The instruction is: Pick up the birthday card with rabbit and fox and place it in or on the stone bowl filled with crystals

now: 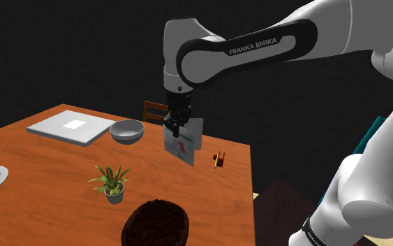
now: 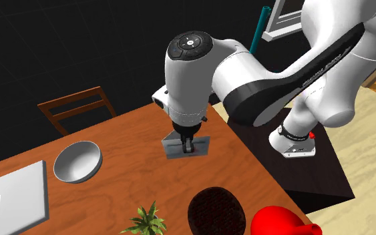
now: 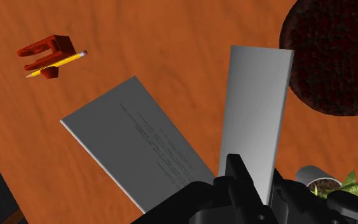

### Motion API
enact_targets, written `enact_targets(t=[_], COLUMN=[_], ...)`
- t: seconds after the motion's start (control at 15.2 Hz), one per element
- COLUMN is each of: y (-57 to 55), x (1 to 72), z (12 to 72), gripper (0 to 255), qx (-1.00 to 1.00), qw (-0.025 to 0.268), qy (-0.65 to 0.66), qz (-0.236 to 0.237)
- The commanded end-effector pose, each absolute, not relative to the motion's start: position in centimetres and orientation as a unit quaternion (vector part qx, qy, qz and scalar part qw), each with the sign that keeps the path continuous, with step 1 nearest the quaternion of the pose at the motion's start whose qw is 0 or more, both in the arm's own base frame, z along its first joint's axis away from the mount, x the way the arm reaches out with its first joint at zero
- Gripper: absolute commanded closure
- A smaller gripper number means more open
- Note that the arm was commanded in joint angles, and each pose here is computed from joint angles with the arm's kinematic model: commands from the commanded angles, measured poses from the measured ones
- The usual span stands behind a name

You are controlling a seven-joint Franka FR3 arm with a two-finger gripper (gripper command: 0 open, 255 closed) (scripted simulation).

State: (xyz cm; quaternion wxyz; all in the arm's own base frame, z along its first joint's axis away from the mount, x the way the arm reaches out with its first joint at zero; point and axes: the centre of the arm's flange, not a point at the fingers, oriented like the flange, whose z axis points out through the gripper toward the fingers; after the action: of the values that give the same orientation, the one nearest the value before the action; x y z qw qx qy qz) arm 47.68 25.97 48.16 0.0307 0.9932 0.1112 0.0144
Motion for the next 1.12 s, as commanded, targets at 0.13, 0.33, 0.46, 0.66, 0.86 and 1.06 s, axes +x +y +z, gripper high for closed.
enact_targets(t=[0.13, 0.33, 0.46, 0.66, 0.86, 1.06], y=[29.9, 32.8, 34.8, 37.8, 40.7, 43.2], x=[44.6, 42.0, 40.3, 37.7, 35.1, 32.9], z=[48.8, 49.3, 49.6, 50.1, 50.6, 50.4], gripper=[255, 255, 255, 255, 255, 255], qx=[0.993, 0.993, 0.993, 0.993, 0.993, 0.993], qw=[0.031, 0.031, 0.031, 0.031, 0.031, 0.031], qy=[0.111, 0.111, 0.111, 0.111, 0.111, 0.111], qz=[0.015, 0.015, 0.015, 0.015, 0.015, 0.015])
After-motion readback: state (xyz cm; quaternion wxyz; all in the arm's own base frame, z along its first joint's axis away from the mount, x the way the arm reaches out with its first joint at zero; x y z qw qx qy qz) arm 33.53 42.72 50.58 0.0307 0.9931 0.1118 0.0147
